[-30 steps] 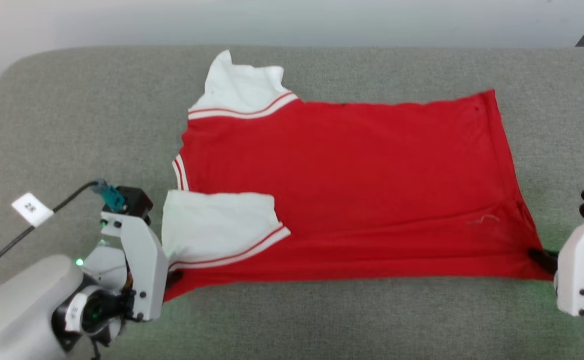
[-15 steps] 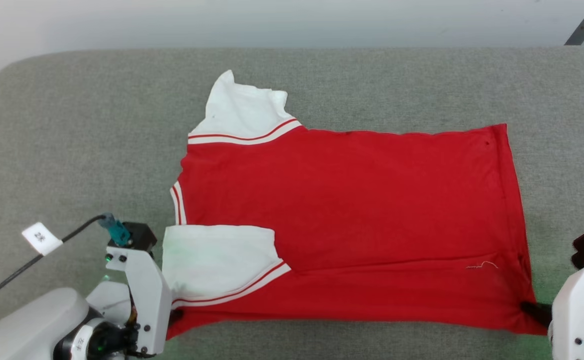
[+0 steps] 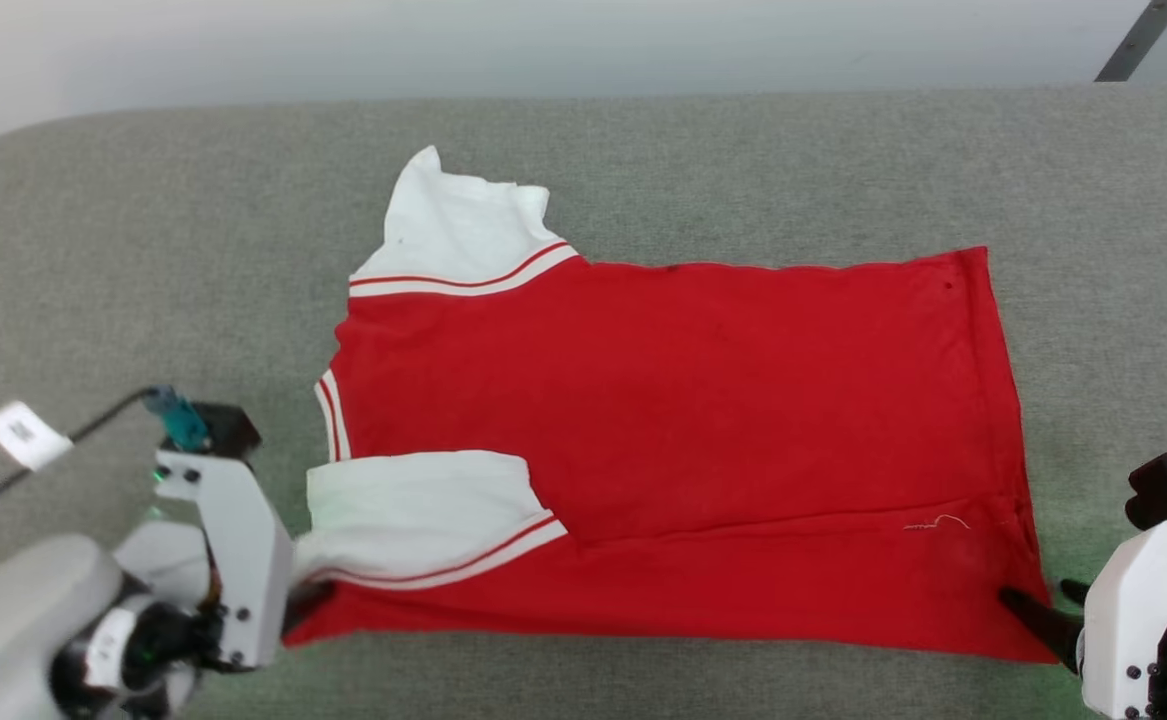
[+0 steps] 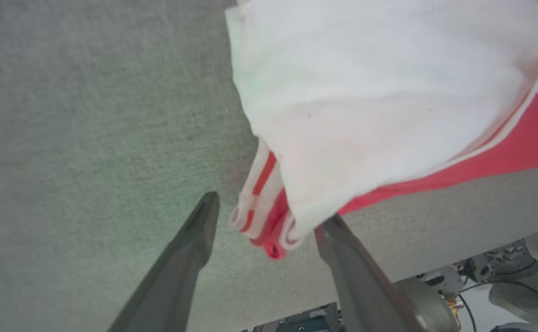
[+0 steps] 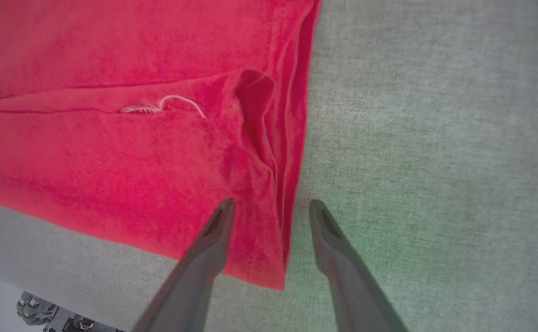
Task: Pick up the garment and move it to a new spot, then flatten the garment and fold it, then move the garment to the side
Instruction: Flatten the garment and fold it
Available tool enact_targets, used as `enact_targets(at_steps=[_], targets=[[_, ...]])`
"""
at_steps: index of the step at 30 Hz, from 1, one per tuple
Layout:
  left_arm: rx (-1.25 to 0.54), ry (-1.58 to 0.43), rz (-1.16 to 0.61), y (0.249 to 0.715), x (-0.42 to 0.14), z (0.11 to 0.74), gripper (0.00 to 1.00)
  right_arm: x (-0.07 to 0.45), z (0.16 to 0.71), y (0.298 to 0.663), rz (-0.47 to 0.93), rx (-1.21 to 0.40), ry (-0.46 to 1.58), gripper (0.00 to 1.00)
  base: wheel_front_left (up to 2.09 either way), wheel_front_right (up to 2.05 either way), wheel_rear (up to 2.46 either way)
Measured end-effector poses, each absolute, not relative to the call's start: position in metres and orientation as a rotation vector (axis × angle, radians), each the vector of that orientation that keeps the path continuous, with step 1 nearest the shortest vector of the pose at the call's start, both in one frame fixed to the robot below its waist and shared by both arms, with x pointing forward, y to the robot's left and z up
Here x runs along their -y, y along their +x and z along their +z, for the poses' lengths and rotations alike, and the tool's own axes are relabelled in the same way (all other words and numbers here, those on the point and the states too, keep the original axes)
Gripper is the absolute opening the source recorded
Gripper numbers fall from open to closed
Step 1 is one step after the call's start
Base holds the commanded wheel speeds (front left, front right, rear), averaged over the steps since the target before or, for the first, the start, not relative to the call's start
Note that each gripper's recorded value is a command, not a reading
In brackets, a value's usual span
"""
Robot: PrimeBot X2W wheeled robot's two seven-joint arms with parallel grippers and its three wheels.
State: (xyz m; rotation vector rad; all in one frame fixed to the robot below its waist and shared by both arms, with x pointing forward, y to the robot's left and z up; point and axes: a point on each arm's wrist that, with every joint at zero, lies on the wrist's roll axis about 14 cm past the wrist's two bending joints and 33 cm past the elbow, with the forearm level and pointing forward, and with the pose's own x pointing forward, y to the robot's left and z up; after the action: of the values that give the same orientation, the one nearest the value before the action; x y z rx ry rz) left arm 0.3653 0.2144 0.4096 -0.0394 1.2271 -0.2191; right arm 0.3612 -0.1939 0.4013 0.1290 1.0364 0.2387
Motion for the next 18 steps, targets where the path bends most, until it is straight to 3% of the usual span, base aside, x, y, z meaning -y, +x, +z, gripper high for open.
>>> enact_targets(at_steps=[12,18], targets=[[-1.044,0.102,-0.252,0.435,-0.211,0.479,1.00,0.201,0.454,0.395,0.188,-0.718,0.156,1.00,0.00,0.00,0.00],[-0.810,0.162,-0.326,0.497,-0.185,0.514,1.00,0.202,0.509,0.425,0.172,-0.412,0.145,1.00,0.00,0.00,0.00]])
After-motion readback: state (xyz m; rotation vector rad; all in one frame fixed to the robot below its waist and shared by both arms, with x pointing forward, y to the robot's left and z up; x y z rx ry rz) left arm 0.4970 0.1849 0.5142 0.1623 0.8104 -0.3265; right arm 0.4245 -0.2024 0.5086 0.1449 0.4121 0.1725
